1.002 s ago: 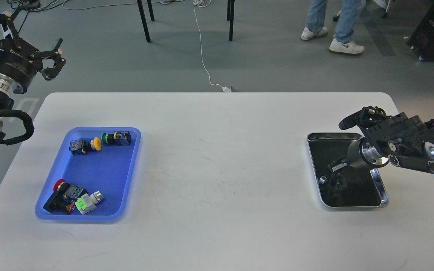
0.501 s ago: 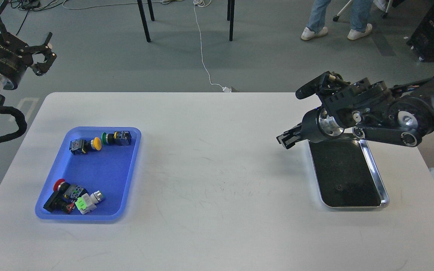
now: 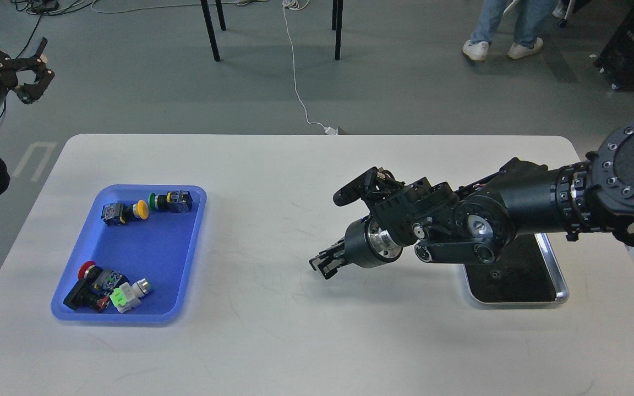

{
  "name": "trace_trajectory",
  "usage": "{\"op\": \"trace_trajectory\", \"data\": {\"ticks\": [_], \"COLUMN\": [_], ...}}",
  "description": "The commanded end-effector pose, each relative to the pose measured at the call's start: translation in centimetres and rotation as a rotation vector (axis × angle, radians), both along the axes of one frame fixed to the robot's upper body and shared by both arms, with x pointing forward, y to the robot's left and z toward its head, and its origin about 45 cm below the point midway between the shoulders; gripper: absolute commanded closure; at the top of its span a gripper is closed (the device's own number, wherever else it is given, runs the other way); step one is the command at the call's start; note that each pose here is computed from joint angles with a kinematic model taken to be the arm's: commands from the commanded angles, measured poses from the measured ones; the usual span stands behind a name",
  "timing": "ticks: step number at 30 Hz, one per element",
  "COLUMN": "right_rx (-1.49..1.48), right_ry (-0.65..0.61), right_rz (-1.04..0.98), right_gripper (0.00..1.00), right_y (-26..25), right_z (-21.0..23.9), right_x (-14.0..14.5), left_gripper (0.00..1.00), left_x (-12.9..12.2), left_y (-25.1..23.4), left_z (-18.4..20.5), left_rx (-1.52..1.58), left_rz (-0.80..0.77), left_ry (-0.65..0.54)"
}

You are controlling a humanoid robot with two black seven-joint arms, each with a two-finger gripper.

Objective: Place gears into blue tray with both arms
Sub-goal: 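Lift the black ring and set it on the table between the trays, then withdraw the right arm and reach the left gripper toward the ring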

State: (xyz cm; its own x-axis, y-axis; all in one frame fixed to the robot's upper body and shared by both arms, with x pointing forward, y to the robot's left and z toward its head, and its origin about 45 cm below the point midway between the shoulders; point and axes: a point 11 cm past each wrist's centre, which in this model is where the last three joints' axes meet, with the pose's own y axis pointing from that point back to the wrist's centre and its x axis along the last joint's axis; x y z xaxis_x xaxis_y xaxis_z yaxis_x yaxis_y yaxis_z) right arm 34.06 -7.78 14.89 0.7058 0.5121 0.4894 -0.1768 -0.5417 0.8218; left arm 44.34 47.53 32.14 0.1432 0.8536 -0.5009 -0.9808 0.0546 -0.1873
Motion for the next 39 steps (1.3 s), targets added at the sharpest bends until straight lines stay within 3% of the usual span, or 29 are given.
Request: {"op": "trace_trajectory", "data": {"ticks": [1,8,10,15,20,23,29,35,39], "right_rx": [0.001,0.037,0.04,0.048,0.083,0.148,0.352,0.625,0.857], "right_ry": [0.013,0.008,0.003,0.006,0.013,-0.011,-0.123,-0.157,-0.118], "right_rz": [-0.025,-0.054,-0.059,-0.06,-0.058,-0.14,-0.454,-0.739,-0.936], "right_gripper": [0.78,0.73,0.63,0.51,0.32,0.18,0.07,0.05,0.03], "right_y": [-0.7,-0.1,-0.1,0.1,0.7,-0.2,-7.6,-16.3,-20.6], "right_z": [-1.3,-1.6,-1.4,-1.3,-0.9,1.0,7.8,11.5,11.6], "right_x": [-0.2,0.3,0.5,0.5,0.5,2.5,9.4,11.3,11.0], "left_gripper": [0.02,0.02,0.02,0.02,0.02,0.02,0.02,0.02,0.02], "left_x": [-0.1,-0.1,-0.1,-0.1,-0.1,-0.1,-0.1,0.2,0.9], "left_y": [0.3,0.4,0.3,0.3,0.2,0.2,-1.4,-4.6,-10.2], "left_z": [0.0,0.0,0.0,0.0,-0.1,-0.1,1.2,1.8,4.1], "left_rx": [0.003,0.003,0.003,0.005,0.007,0.011,0.04,0.111,0.389], "left_rz": [0.007,0.009,0.009,0.007,0.005,-0.001,-0.066,-0.169,-0.322], "left_ry": [0.001,0.0,0.001,0.004,0.011,0.015,0.01,0.018,-0.027]}}
